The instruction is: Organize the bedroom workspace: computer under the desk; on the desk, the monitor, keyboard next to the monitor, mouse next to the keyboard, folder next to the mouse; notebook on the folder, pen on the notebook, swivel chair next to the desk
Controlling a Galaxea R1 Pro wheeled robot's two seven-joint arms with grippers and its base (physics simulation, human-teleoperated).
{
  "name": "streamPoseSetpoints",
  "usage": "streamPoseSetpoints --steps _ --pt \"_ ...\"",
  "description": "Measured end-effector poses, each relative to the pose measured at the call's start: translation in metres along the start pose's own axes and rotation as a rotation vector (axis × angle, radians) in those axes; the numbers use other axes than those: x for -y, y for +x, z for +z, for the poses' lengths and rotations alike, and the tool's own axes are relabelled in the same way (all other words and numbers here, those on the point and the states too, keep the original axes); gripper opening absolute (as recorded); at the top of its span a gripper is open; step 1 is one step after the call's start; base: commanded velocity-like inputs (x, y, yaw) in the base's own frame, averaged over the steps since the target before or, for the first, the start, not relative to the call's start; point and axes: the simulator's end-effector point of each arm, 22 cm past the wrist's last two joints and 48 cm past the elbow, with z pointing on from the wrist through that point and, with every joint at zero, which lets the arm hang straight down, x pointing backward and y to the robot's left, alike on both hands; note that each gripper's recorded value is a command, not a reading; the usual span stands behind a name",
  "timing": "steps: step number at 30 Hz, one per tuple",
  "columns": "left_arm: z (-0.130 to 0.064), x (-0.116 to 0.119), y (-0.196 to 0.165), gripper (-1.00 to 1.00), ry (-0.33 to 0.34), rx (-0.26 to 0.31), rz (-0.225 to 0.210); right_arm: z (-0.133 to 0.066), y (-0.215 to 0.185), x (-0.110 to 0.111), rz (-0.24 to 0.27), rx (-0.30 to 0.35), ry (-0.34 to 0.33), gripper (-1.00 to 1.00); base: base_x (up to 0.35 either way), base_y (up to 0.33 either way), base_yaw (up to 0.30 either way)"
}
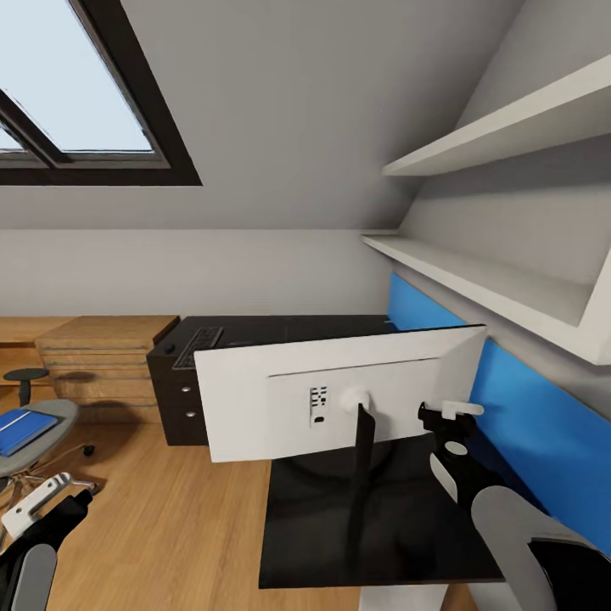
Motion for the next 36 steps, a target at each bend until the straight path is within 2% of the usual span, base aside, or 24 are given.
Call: streamPoseSetpoints --steps 21,36 --pt "-0.0011 0.0067 -0.0018 1.00 0.028 0.004 0.001 -0.0003 -0.0002 0.0004 0.001 0.000 0.001 1.00 0.140 0.000 0.000" --pt "-0.0008 0.0080 -0.0009 1.00 0.031 0.002 0.003 -0.0001 -0.0038 -0.0069 -0.002 0.015 -0.027 1.00 0.038 0.000 0.000"
